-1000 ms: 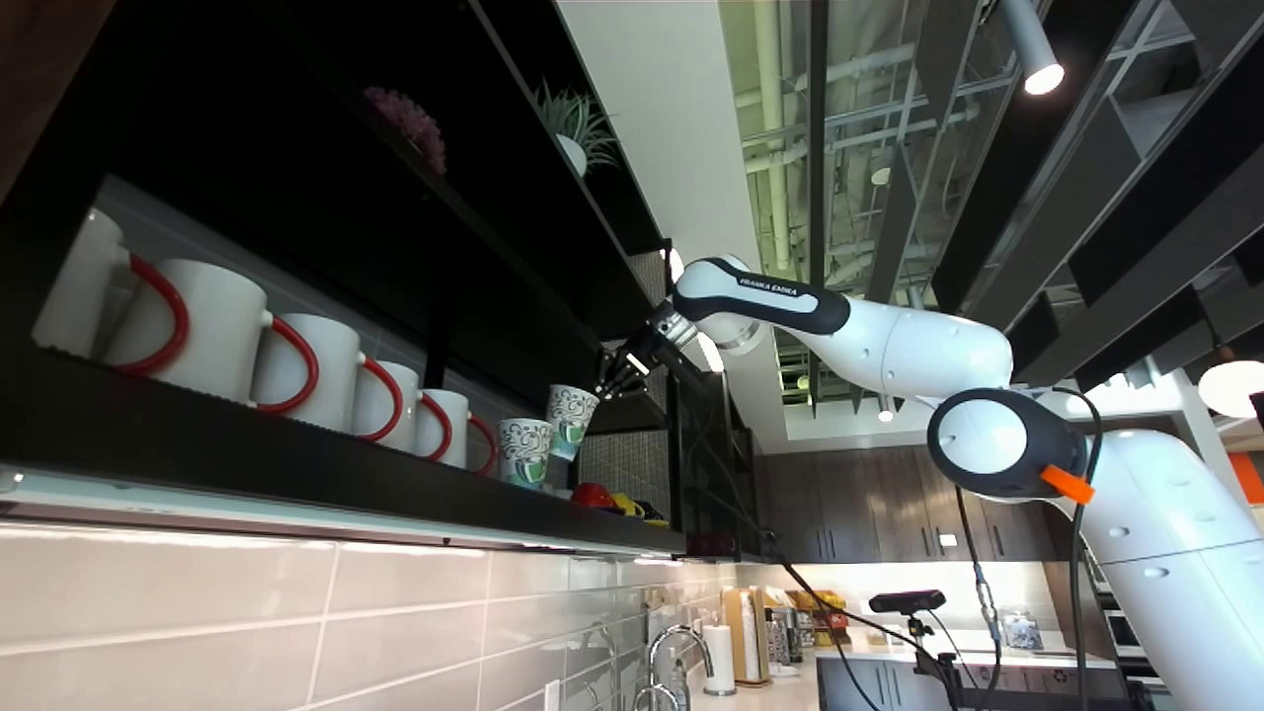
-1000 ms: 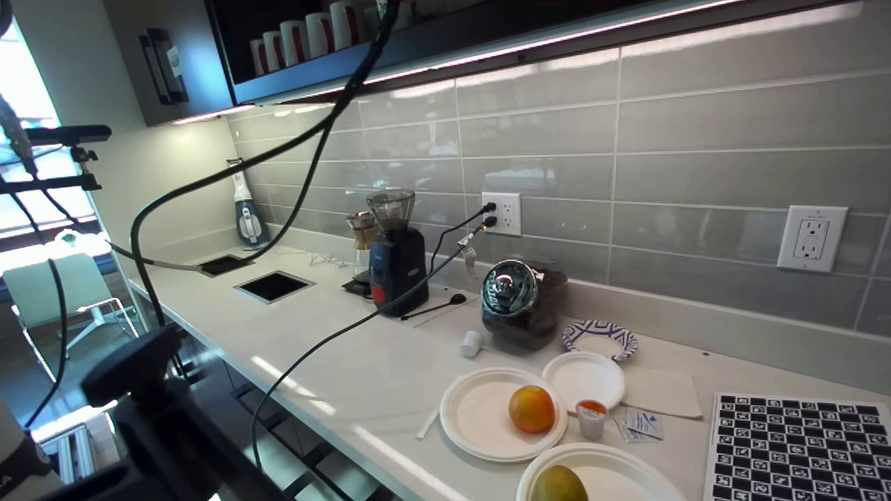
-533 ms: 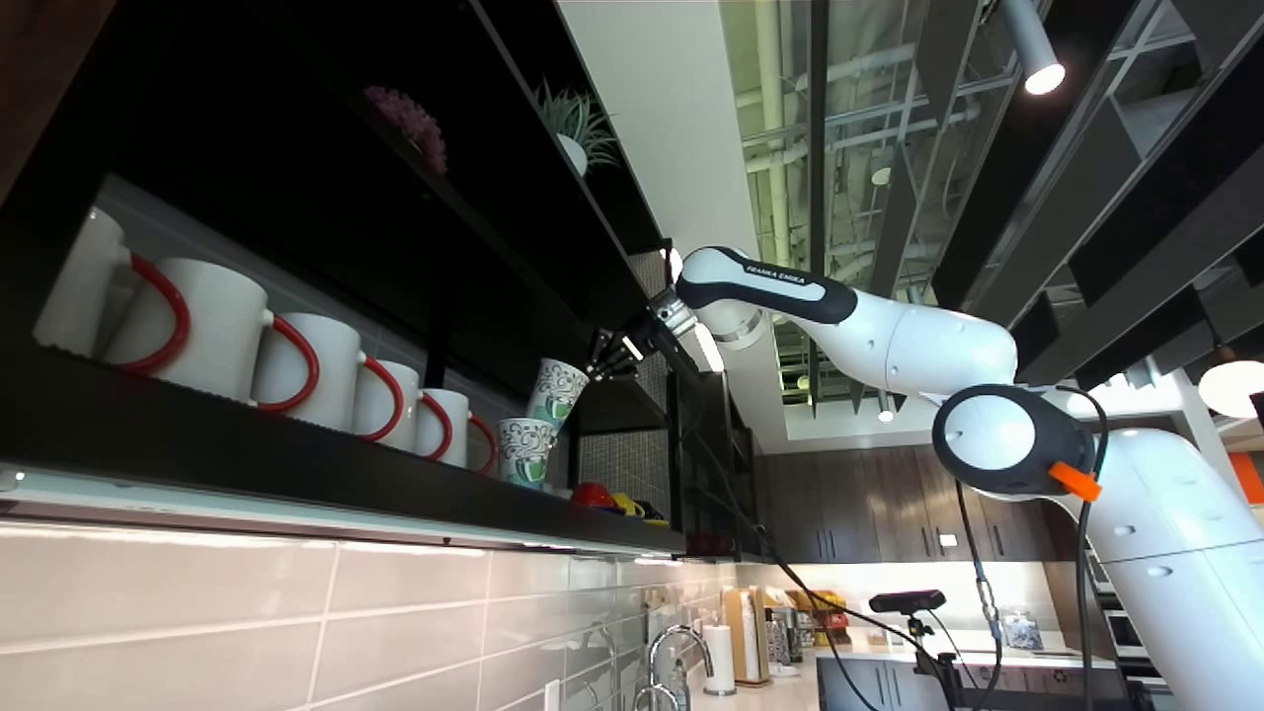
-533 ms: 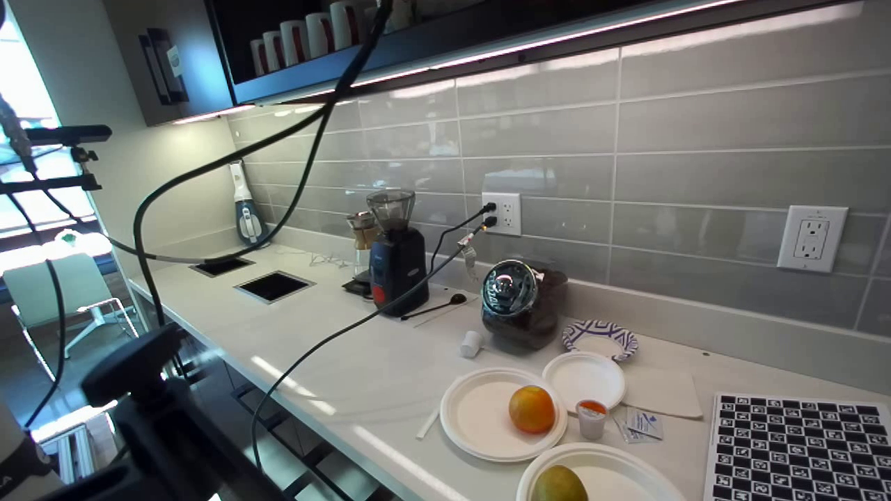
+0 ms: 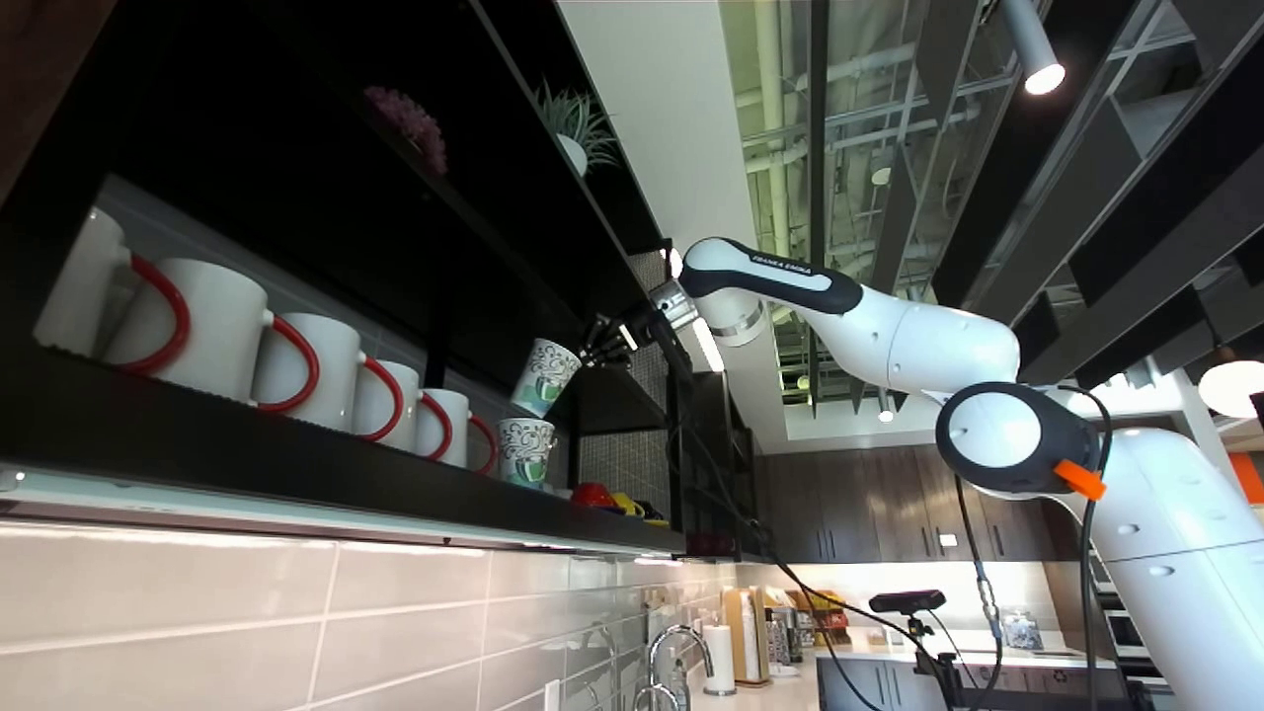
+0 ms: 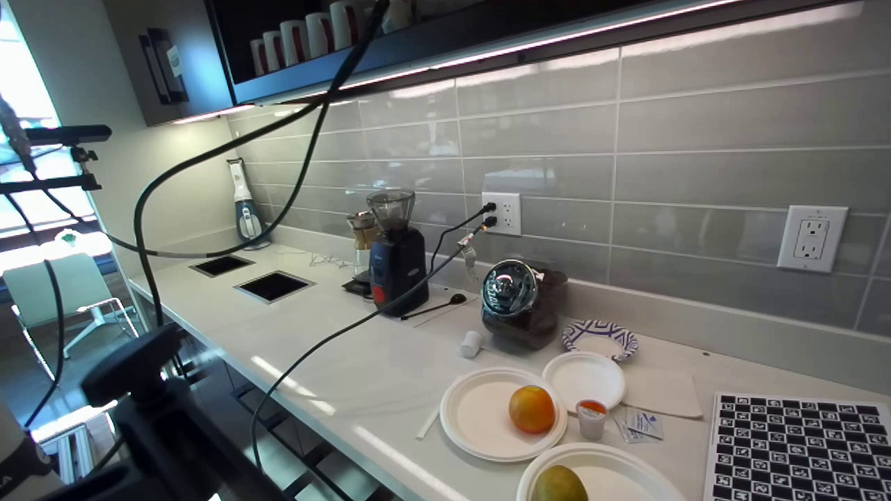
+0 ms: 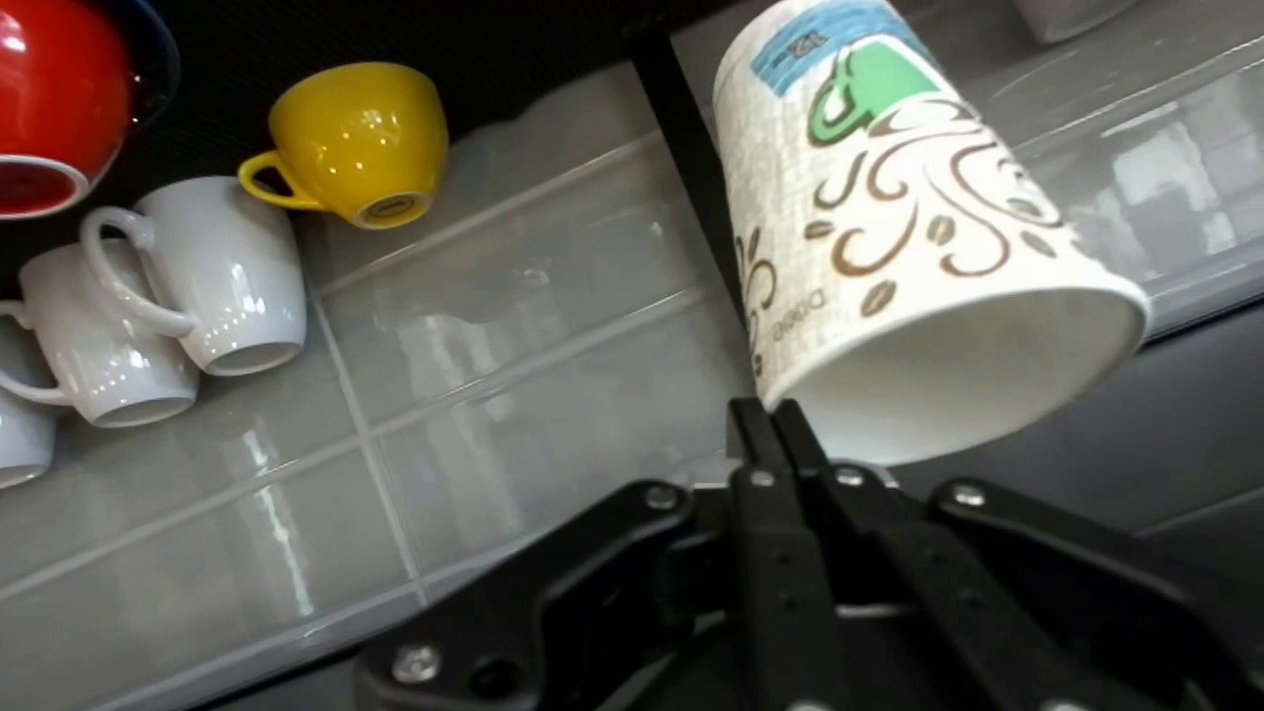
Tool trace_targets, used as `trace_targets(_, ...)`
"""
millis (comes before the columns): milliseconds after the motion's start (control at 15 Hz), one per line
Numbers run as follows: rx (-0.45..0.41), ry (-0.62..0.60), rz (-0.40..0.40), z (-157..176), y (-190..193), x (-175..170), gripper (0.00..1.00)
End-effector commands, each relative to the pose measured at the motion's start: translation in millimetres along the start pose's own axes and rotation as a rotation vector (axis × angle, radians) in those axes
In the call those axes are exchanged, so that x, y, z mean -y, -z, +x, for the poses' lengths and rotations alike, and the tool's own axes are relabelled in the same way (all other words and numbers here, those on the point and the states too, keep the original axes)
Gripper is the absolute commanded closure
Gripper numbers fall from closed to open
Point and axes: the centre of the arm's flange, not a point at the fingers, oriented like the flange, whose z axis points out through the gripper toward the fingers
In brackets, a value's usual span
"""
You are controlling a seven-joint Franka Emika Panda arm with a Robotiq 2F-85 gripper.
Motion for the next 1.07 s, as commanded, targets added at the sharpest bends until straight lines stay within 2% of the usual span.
trace_targets(0,0.041,0.027,0.044,-13,4,1,0.99)
trace_targets(1000,0.243,0.109,0.035,-34,-22,9,0.99)
